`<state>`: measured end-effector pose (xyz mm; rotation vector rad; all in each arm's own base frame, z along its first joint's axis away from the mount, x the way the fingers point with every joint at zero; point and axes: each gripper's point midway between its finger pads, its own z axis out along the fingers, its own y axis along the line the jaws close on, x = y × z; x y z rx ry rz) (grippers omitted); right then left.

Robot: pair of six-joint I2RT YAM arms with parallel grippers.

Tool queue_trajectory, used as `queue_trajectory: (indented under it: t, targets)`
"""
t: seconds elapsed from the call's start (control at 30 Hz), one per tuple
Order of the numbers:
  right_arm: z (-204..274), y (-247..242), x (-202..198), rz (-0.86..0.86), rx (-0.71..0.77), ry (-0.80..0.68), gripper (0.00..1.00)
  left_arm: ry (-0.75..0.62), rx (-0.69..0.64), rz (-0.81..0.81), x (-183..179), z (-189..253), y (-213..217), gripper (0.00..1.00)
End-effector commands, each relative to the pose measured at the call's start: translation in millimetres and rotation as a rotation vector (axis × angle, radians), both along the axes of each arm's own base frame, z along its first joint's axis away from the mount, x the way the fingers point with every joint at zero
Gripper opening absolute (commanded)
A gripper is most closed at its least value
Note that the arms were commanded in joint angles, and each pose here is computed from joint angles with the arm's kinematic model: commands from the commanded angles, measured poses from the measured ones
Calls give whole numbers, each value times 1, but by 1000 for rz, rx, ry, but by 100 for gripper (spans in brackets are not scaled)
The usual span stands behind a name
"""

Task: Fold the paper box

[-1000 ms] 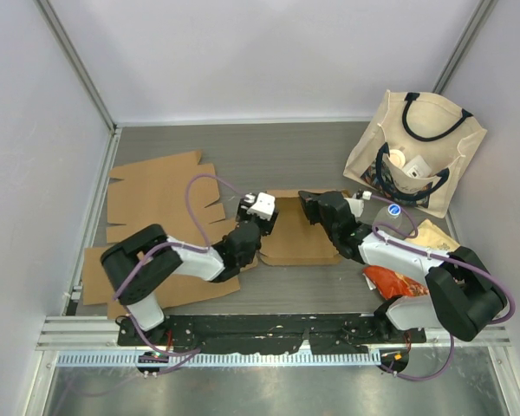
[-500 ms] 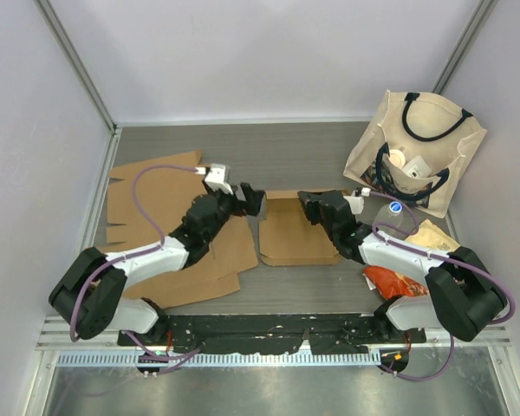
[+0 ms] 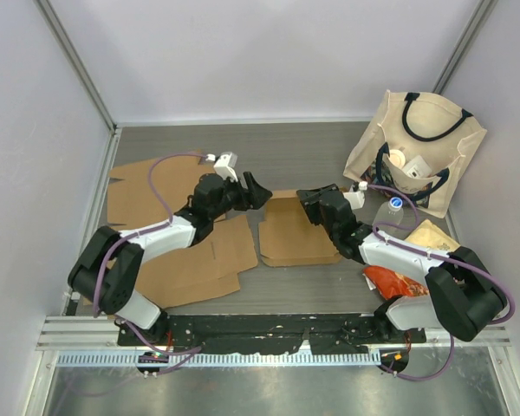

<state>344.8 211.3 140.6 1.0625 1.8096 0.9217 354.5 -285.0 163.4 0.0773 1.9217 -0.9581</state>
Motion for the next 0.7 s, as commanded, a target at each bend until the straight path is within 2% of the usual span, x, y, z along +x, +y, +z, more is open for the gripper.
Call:
queue_trajectory:
  t: [0.0,0.2,0.33,0.4,0.43,0.47,0.5,0.63,0.67]
  targets:
    - [8,-2,5,5,-30,-47,40,41,5,-40,5,-6,-13,70]
    - [9,-4,8,11,-66,-59,35,54,69,-25,6,-22,-6,62]
    - [17,-1,11,49,-129,-83,36,2,84,-34,4,-3,-2,70]
    - [26,0,10,77,-162,-94,47,-32,78,-49,0,11,-2,76]
    - [28,-1,9,104,-225,-107,52,-49,91,-60,-1,14,-1,78]
    - [23,-6,6,118,-278,-78,64,-64,94,-69,-3,19,-1,79]
    - [35,-7,6,140,-303,-97,68,-74,103,-83,-6,20,-1,79]
    - [46,-28,-3,232,-473,-110,77,-154,135,-75,-12,22,7,79]
    - [42,-38,-6,275,-553,-95,77,-154,158,-76,-17,11,10,78]
